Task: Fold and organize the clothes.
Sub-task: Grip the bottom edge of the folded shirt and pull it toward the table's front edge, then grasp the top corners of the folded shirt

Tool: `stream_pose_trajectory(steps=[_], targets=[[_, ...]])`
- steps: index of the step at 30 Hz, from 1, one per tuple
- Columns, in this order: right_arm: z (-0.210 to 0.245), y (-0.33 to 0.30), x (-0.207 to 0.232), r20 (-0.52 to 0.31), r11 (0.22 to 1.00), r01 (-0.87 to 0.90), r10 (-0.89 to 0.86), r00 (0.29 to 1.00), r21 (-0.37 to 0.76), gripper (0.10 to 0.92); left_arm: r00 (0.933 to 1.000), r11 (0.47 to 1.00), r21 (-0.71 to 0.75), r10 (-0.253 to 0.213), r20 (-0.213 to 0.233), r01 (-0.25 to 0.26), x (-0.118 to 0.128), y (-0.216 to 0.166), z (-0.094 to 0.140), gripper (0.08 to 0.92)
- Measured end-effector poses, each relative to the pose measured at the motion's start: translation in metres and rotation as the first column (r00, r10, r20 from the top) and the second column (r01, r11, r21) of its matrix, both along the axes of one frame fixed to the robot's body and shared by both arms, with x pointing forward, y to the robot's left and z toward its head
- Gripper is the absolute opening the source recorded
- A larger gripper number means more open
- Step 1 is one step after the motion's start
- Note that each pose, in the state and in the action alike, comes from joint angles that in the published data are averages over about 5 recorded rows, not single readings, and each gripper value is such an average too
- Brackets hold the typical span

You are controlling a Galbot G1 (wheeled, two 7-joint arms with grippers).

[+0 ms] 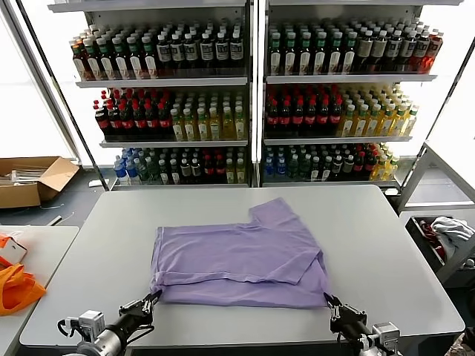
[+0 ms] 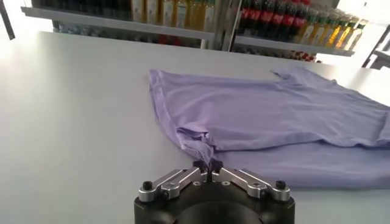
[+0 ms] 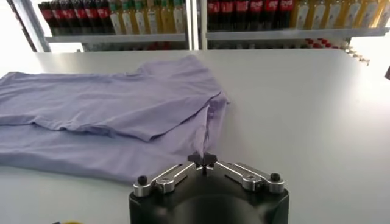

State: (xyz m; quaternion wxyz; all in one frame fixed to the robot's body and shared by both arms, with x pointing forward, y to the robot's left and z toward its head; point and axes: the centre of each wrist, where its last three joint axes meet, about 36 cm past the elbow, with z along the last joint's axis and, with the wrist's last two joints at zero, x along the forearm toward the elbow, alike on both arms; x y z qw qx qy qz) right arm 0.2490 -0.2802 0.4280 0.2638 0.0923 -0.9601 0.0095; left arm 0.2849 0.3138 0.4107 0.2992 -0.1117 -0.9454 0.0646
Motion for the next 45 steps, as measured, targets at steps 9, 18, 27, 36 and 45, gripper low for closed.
stream_pose_trajectory(steps=[9, 18, 27, 36, 45], targets=[[0.011, -0.002, -0.016, 0.002, 0.999, -0.02, 0.02, 1.0, -0.037, 0.31, 0.9996, 1.0, 0.016, 0.009, -0.026, -0.009, -0.039, 0.005, 0.015, 0.21], [0.034, -0.019, -0.004, 0.084, 0.999, -0.014, 0.017, 0.996, -0.038, 0.57, 0.9999, 0.999, 0.049, 0.013, -0.001, -0.013, -0.051, 0.017, 0.038, 0.469], [0.047, -0.038, 0.061, 0.173, 0.993, -0.11, 0.114, 0.978, -0.029, 0.795, 0.9979, 0.997, 0.078, -0.013, 0.063, 0.008, -0.027, 0.039, 0.057, 0.729], [0.033, -0.034, 0.18, 0.205, 0.971, -0.237, 0.231, 0.951, 0.006, 0.823, 0.9881, 0.992, 0.07, -0.115, 0.102, 0.108, 0.039, 0.057, 0.049, 0.822], [0.018, -0.015, 0.29, 0.177, 0.95, -0.313, 0.306, 0.936, 0.011, 0.823, 0.9836, 0.988, 0.043, -0.153, 0.095, 0.15, 0.116, 0.063, 0.023, 0.823]])
